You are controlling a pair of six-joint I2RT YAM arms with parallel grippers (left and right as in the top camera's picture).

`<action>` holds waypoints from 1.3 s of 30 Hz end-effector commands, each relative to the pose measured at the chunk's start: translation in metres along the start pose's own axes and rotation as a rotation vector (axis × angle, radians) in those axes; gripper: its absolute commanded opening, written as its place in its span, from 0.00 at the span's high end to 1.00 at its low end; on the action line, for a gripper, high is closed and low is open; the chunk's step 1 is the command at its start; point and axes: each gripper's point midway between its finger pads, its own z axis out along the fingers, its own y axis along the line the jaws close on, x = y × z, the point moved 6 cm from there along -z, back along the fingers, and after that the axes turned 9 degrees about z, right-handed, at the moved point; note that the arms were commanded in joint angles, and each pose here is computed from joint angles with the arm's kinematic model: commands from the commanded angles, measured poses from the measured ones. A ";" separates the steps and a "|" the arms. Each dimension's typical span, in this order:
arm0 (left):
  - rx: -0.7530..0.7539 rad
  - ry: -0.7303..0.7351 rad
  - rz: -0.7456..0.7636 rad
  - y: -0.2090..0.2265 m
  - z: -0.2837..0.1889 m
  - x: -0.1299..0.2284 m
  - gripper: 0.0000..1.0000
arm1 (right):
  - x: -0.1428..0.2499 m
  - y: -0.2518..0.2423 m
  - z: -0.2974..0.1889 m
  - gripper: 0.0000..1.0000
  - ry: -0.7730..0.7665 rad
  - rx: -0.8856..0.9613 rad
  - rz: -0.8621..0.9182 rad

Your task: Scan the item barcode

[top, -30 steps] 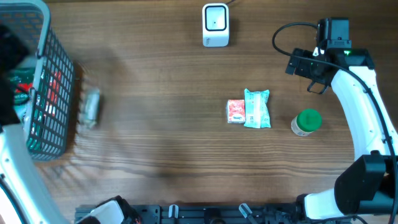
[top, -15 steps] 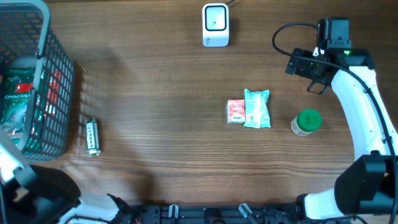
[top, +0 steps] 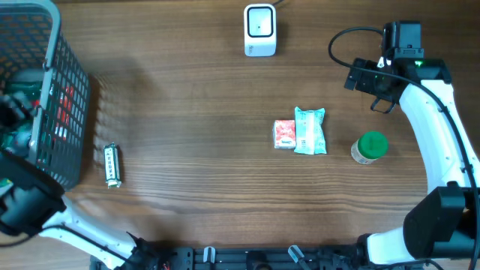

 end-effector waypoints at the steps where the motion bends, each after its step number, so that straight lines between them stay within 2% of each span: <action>1: 0.124 0.007 0.158 -0.023 0.026 0.000 0.00 | -0.004 -0.001 -0.004 0.01 -0.023 0.009 -0.006; 9: 0.154 0.072 0.215 -0.031 0.055 0.012 0.00 | -0.004 -0.001 -0.004 0.00 -0.023 0.009 -0.007; 18: 0.244 0.054 0.264 -0.045 0.055 0.013 0.00 | -0.004 -0.001 -0.004 0.00 -0.023 0.009 -0.006; 21: 0.203 0.072 0.276 -0.044 0.056 0.013 0.00 | -0.004 -0.001 -0.004 0.00 -0.024 0.009 -0.006; 28: 0.207 0.081 0.288 -0.050 0.064 0.018 0.00 | -0.004 -0.001 -0.004 0.00 -0.024 0.009 -0.006; 35: 0.173 0.108 0.310 -0.058 0.089 0.038 0.01 | -0.004 -0.001 -0.004 0.00 -0.024 0.009 -0.006; 36: 0.148 0.117 0.309 -0.057 0.094 0.042 0.05 | -0.004 -0.001 -0.004 0.00 -0.024 0.009 -0.006; 38: 0.133 0.122 0.314 -0.058 0.100 0.047 0.30 | -0.004 -0.001 -0.004 0.00 -0.024 0.009 -0.006; 39: 0.132 0.122 0.314 -0.058 0.101 0.048 0.46 | -0.004 -0.001 -0.004 0.00 -0.024 0.009 -0.006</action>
